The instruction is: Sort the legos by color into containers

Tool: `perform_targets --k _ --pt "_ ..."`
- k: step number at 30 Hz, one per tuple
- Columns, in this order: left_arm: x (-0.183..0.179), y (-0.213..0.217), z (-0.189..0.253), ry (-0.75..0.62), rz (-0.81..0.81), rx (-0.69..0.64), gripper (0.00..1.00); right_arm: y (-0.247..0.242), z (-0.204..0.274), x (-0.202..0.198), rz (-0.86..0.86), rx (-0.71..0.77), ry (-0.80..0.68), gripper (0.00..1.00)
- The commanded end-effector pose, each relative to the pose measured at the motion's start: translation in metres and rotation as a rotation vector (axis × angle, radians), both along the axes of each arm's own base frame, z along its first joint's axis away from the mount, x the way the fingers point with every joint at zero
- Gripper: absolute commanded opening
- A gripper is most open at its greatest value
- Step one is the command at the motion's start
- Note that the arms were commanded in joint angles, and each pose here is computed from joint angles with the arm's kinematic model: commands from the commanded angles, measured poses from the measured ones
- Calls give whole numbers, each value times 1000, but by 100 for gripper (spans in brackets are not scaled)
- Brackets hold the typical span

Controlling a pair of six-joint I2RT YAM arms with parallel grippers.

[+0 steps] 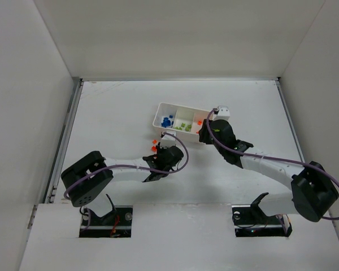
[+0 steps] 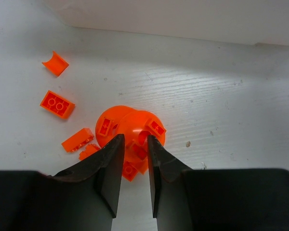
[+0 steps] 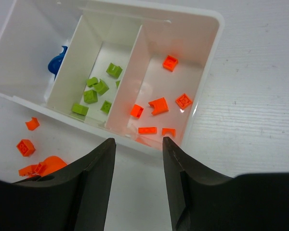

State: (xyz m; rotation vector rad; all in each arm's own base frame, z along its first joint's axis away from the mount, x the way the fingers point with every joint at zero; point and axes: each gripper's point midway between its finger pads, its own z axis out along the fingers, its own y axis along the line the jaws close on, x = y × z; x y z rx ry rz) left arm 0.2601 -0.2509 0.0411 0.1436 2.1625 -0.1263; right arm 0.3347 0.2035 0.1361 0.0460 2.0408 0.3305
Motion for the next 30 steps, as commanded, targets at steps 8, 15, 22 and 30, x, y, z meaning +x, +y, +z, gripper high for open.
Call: perform_targets --k 8,15,22,30 --pt "2 8 1 -4 43 44 29 6 10 1 4 57 -41 50" --pt "0 4 -2 4 32 43 18 3 14 -2 -1 70 -51 50" --pt "-3 -6 29 -49 9 -8 11 3 16 -3 -4 74 -54 50" --pt "-6 -3 79 -105 19 -103 10 -11 30 -4 -52 118 -93 50"
